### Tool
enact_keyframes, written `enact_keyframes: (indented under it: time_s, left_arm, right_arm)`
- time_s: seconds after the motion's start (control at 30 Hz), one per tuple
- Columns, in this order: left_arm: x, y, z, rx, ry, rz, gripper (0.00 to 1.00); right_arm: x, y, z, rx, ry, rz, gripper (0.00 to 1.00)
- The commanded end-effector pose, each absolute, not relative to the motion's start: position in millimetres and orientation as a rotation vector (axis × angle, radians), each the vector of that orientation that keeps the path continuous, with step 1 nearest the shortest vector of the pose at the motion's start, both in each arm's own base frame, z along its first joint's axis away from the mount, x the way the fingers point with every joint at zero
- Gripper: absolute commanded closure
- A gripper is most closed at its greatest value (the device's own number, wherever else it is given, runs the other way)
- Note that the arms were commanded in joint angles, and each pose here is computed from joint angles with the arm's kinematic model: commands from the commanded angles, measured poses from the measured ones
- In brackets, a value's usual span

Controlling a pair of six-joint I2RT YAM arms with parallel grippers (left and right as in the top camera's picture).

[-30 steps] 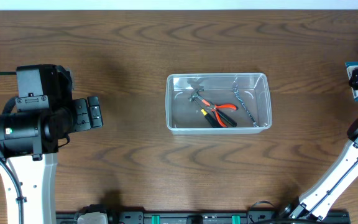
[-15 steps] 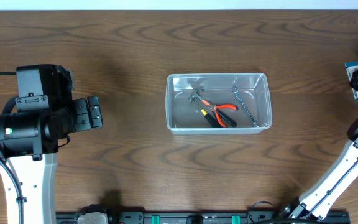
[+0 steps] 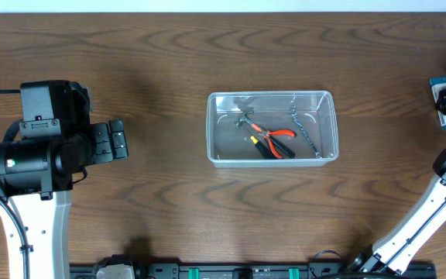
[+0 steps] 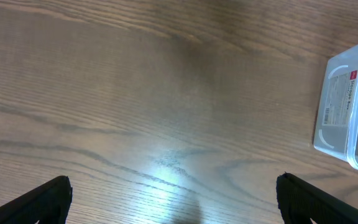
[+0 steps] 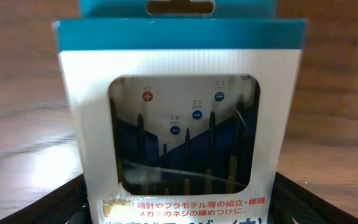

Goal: Pack container
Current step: 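Lift the box and carry it left toward the container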

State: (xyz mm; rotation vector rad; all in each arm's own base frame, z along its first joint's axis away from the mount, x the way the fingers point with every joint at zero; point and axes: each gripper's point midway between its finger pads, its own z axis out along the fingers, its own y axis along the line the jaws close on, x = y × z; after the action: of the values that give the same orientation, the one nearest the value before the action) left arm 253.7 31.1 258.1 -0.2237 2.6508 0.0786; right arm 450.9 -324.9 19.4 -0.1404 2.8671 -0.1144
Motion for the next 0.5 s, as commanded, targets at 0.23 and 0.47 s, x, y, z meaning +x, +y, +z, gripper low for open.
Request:
enact_keyframes:
  time_s: [0.23,0.47]
  left_arm:
    - [253.9,33.7,257.8,-0.246,2.653,0.088,0.02]
    - [253.9,33.7,257.8,-0.246,2.653,0.087,0.02]
  right_arm:
    - [496.6,-257.3,168.0,-0.348,2.560,-0.166,0.28]
    - [500.7,-213.7,225.9,-0.441,2.466,-0.204,0.33]
